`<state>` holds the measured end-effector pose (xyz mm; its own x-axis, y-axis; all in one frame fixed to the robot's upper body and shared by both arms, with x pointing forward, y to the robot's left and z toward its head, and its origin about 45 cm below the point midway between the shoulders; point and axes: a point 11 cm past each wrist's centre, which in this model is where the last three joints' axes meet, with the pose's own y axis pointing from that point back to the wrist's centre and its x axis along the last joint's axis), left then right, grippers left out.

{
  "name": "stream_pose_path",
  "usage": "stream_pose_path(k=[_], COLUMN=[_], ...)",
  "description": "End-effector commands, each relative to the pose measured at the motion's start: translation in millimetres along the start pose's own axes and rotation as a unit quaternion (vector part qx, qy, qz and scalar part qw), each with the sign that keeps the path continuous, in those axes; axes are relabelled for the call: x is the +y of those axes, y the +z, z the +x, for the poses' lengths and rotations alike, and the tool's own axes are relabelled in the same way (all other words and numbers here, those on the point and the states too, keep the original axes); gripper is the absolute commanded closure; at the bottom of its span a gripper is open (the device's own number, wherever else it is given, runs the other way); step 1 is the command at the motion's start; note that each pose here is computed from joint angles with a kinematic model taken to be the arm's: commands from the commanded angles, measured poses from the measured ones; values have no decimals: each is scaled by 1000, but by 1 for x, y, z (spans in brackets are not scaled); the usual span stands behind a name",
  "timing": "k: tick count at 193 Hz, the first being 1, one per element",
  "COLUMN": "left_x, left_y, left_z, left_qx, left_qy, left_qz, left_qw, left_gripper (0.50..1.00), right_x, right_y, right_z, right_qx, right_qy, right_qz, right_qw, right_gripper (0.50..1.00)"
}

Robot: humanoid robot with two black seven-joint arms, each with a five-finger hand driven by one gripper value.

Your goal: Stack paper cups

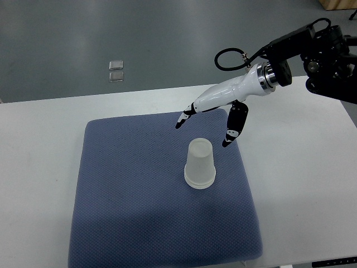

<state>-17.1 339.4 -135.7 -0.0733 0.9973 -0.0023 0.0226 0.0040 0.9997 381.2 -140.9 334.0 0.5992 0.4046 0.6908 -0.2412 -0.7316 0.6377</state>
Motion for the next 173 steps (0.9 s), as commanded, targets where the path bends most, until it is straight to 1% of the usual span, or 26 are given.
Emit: stream_pose_path(k=[1, 16, 28, 46, 65, 87, 110, 127, 129, 138, 142, 155, 173], left_x=[0, 0, 0, 0, 0, 0, 0, 0, 0, 0, 0, 0, 0], left_y=[0, 0, 0, 0, 0, 0, 0, 0, 0, 0, 0, 0, 0], left_z=[0, 0, 0, 0, 0, 0, 0, 0, 0, 0, 0, 0, 0], left_qx=[0, 0, 0, 0, 0, 0, 0, 0, 0, 0, 0, 0, 0], left_qy=[0, 0, 0, 0, 0, 0, 0, 0, 0, 0, 0, 0, 0], left_qz=[0, 0, 0, 0, 0, 0, 0, 0, 0, 0, 0, 0, 0], left_qw=[1000, 1000, 1000, 1000, 1000, 1000, 1000, 1000, 1000, 1000, 1000, 1000, 1000], left_gripper=[500, 500, 500, 500, 500, 500, 500, 500, 500, 500, 500, 500, 500], right_x=[4, 8, 8, 7, 4, -3, -4, -9, -9, -11, -12, -22, -33], right_y=[4, 5, 10, 27, 51, 67, 93, 112, 112, 122, 124, 132, 140], right_z=[5, 16, 16, 13, 4, 7, 3, -5, -5, -11, -13, -22, -36], right_qx=[-12, -44, -86, -172, -237, -310, -413, -506, -507, -556, -565, -620, -665], right_qy=[14, 40, 60, 102, 131, 178, 242, 288, 288, 307, 309, 321, 331], right_qz=[-2, 11, 26, 46, 42, 59, 68, 74, 74, 73, 71, 71, 65], right_qw=[1000, 998, 994, 979, 962, 932, 875, 809, 809, 769, 762, 713, 666], right_gripper=[581, 581, 581, 581, 581, 581, 581, 581, 581, 581, 581, 581, 581])
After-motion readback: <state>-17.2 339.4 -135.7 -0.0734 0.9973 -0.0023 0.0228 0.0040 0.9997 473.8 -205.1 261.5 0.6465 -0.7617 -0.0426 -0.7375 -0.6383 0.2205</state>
